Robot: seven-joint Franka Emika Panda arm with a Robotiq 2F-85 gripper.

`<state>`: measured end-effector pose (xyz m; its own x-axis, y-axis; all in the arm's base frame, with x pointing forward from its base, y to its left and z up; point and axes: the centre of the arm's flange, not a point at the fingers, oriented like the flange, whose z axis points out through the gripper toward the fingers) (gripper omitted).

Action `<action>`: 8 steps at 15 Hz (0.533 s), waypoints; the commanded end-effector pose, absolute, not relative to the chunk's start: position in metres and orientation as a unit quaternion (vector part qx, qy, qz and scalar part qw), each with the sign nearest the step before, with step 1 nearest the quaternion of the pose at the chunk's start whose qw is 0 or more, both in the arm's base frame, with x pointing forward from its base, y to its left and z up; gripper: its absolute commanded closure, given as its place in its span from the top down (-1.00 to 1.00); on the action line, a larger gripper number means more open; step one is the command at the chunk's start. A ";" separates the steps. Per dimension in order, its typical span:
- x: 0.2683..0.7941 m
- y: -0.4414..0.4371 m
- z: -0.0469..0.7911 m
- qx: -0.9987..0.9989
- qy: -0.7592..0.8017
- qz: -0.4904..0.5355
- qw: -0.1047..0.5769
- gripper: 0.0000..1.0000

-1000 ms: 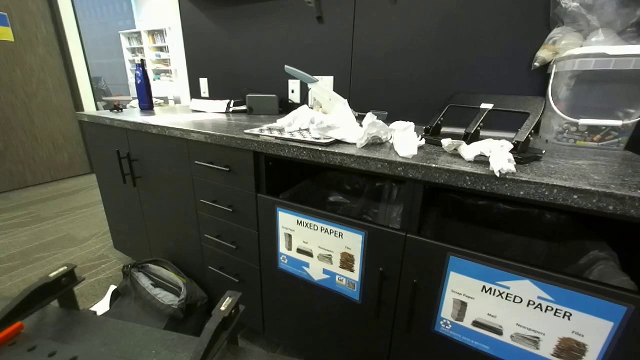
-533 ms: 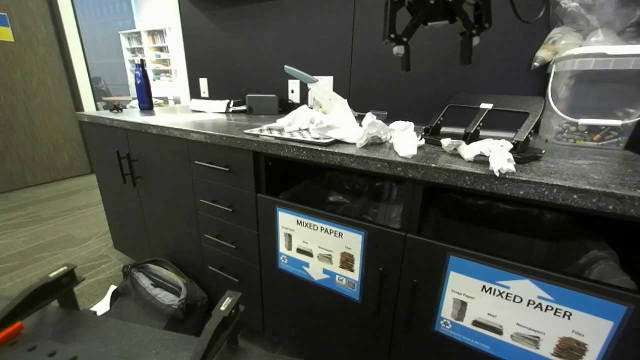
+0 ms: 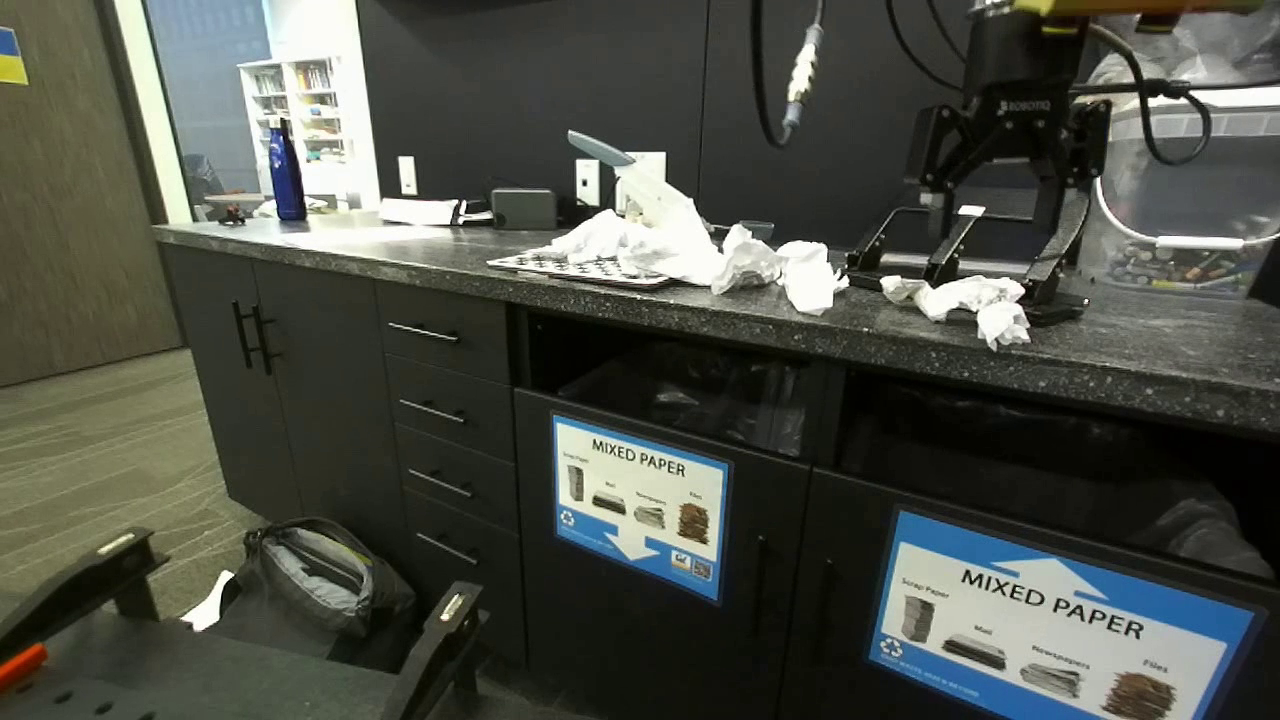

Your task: Put the white pieces of paper in the left bin

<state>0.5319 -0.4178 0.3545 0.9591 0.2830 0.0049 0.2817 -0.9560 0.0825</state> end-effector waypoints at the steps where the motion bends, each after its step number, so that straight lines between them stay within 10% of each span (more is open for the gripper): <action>1: 0.582 -0.460 0.336 0.990 0.140 0.008 0.033 1.00; 8: 0.600 -0.482 0.303 0.990 0.133 0.010 0.040 1.00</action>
<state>0.5768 -0.4590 0.3003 0.9613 0.2756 0.0021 0.2745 -0.9579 0.0840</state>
